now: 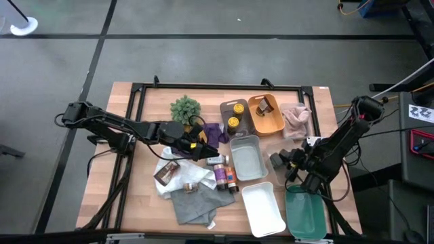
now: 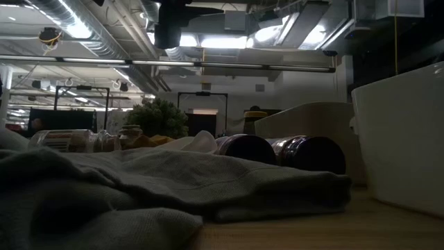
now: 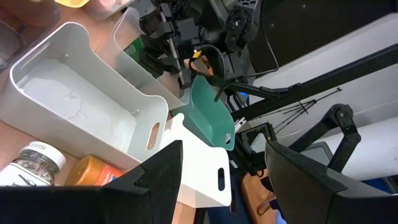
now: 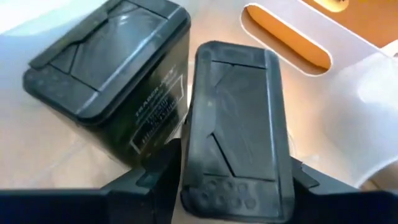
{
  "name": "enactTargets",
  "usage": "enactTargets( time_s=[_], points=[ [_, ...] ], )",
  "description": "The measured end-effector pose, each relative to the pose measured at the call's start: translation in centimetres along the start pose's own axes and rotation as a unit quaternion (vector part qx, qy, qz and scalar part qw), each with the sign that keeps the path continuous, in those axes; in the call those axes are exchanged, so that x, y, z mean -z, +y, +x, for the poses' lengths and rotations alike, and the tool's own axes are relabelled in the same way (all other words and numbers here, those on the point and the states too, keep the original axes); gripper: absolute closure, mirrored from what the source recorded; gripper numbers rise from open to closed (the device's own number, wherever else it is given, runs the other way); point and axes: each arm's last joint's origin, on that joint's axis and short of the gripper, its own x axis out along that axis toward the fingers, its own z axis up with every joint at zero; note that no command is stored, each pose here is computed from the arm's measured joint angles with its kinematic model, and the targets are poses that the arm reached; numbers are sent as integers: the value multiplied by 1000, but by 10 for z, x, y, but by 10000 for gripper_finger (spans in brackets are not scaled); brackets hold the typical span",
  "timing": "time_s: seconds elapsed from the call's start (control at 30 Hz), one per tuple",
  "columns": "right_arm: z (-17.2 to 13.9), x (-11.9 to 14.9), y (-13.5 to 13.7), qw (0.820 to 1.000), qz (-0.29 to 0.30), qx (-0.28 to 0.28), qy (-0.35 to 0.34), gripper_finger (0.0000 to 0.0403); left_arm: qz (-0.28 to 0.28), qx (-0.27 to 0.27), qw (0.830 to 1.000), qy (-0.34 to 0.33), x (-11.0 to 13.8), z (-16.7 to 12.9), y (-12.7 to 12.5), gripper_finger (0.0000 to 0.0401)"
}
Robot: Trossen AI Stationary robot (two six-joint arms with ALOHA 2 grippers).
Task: Sort spices by type
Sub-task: Put the black seasoning can into the transparent bin
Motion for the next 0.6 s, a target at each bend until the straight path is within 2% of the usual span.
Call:
enactTargets(
  time_s=[0.33,0.47,0.6],
  points=[
    [-24,-19,8,998,-44,3,35,219,17,0,1000,0,0,0,0,189],
    [-35,-28,10,997,-52,13,54,219,56,0,998,0,0,0,0,189],
    [-50,-40,12,996,-59,21,65,219,125,-12,992,9,2,0,2,189]
  ],
)
